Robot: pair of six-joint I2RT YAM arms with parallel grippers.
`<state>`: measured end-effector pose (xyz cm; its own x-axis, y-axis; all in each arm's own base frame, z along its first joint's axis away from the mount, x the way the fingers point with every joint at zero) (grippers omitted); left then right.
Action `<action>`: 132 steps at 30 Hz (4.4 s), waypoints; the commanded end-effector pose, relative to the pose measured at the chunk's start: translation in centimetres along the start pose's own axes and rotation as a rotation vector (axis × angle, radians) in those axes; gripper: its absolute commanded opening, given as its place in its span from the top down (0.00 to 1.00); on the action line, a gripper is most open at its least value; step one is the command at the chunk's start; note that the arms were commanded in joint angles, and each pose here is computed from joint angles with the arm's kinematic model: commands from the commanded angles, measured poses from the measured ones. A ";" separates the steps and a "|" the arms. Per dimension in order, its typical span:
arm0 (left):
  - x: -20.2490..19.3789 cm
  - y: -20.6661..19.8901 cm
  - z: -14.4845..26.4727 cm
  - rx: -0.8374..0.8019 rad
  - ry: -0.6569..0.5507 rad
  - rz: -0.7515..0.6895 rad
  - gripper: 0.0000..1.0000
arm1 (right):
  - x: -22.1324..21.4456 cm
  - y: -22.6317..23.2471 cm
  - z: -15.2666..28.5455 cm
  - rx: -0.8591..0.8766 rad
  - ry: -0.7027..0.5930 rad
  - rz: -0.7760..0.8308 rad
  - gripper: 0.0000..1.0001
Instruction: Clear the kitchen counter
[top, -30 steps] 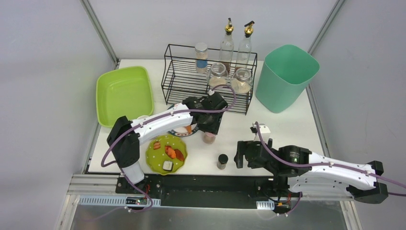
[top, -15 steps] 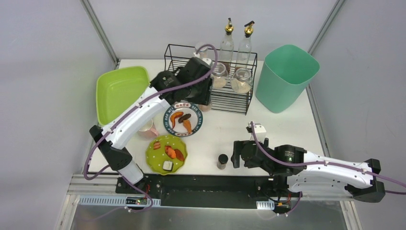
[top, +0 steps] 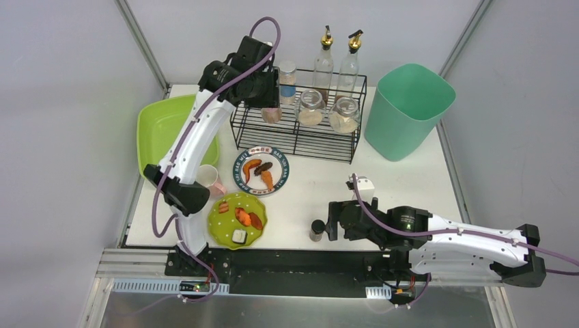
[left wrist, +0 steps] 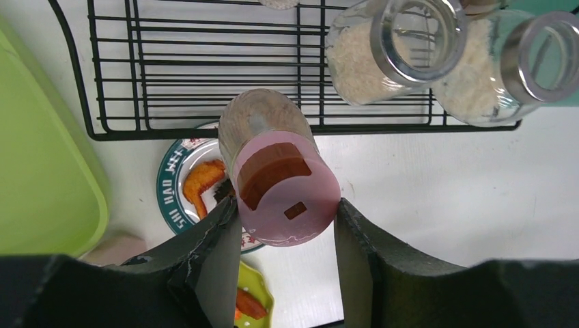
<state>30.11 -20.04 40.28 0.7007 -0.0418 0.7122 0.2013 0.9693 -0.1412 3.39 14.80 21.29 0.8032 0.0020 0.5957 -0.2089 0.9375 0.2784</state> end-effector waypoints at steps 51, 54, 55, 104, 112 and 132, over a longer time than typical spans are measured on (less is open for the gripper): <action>1.7 -0.6 -5.1 -0.176 0.041 -0.001 0.13 | 0.1 1.9 -0.2 0.102 -0.015 -0.018 0.01; 1.1 -1.0 -3.6 -0.181 0.036 -0.018 0.13 | 0.5 1.8 0.1 0.093 -0.029 -0.013 0.01; 0.8 -1.2 -3.1 -0.183 0.036 -0.025 0.13 | 0.6 1.8 0.3 0.092 -0.033 -0.011 0.01; -26.9 -14.7 -0.3 -0.266 0.408 -0.315 0.01 | 6.2 -6.1 -0.6 -0.354 -0.267 -0.310 0.01; -28.0 -15.2 -1.5 -0.228 0.428 -0.324 0.05 | 6.0 -6.5 -0.6 -0.349 -0.271 -0.323 0.01; -28.5 -16.0 -1.6 -0.244 0.453 -0.338 0.59 | 5.1 -6.8 -1.6 -0.339 -0.238 -0.333 0.01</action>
<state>8.31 -34.23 19.95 0.7890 -0.4960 0.3627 0.5694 0.8120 -0.1282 9.76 8.96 21.50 0.6384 -0.3507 0.6852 0.2630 0.9360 0.2340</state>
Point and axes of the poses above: each gripper's point midway between its finger pads, its own z axis back along the fingers, its own y axis along the line the jaws close on, x = y × z, the point moved 10 cm from there along z, back along the fingers, and after that the axes turned 3 degrees about -z, right-handed, at the moved point
